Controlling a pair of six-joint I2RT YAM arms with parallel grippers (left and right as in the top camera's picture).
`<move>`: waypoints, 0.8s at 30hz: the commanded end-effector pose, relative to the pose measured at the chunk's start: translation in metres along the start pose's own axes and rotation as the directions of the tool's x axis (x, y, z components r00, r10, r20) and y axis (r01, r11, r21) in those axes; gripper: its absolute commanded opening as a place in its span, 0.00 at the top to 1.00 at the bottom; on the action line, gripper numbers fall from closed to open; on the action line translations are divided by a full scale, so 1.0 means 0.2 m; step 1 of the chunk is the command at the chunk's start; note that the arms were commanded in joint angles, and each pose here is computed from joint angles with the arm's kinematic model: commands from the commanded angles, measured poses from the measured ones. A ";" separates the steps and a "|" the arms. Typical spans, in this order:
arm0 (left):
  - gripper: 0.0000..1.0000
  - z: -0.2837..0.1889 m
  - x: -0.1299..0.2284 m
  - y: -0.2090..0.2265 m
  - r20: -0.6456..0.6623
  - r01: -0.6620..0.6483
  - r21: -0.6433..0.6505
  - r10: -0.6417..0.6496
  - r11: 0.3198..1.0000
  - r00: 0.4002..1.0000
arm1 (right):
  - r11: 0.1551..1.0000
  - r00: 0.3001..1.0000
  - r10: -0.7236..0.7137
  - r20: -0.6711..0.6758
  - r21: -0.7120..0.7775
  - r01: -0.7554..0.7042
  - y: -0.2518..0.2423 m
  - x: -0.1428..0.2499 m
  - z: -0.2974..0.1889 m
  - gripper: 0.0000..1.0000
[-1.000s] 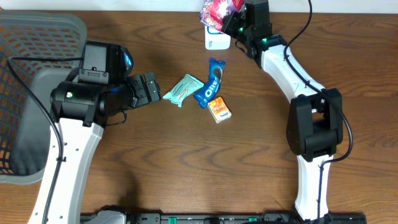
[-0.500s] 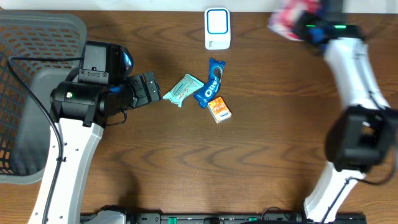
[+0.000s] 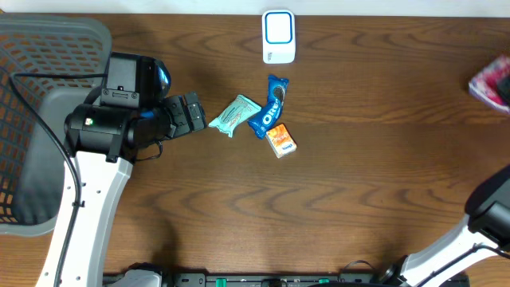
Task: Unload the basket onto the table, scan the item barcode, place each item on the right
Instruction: 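Carry the pink-purple package to the right table edge and release, then reach the right gripper to the blue Oreo pack and grasp it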
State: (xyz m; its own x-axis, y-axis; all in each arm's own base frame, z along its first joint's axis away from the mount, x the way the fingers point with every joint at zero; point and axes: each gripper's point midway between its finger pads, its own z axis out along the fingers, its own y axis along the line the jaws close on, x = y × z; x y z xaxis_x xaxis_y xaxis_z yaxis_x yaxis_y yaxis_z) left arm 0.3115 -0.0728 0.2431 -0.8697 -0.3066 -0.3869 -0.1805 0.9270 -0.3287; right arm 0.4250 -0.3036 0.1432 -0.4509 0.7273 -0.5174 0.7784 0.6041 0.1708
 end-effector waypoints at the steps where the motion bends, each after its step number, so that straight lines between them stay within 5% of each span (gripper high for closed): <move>1: 0.02 -0.01 -0.01 0.01 0.009 -0.011 -0.008 0.011 1.000 1.000 | 0.999 1.000 0.019 -0.011 0.026 -0.019 -0.15 0.03 0.06 0.65; 6: 0.02 -0.01 -0.01 0.01 0.009 -0.011 -0.008 0.011 1.000 1.000 | 0.998 0.998 0.033 -0.056 -0.060 -0.036 -0.14 0.16 0.17 0.32; 15: 0.02 -0.01 -0.01 0.01 0.009 -0.011 -0.009 0.011 1.000 1.000 | 0.945 0.997 -0.053 -0.054 -0.324 0.032 0.25 0.18 0.00 0.29; 24: 0.02 -0.01 -0.01 0.01 0.009 -0.011 -0.009 0.011 1.000 1.000 | 0.750 0.916 -0.342 0.210 -0.526 0.400 0.82 0.21 -0.52 0.12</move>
State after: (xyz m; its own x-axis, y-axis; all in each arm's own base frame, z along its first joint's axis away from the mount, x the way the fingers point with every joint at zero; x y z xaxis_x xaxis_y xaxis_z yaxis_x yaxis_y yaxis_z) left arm 0.3116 -0.0729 0.2433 -0.8694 -0.3066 -0.3875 -0.1803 0.9270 -0.3290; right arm 0.4753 -0.1904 0.1832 -0.5766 0.5548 -0.5997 0.3972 0.8318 0.3876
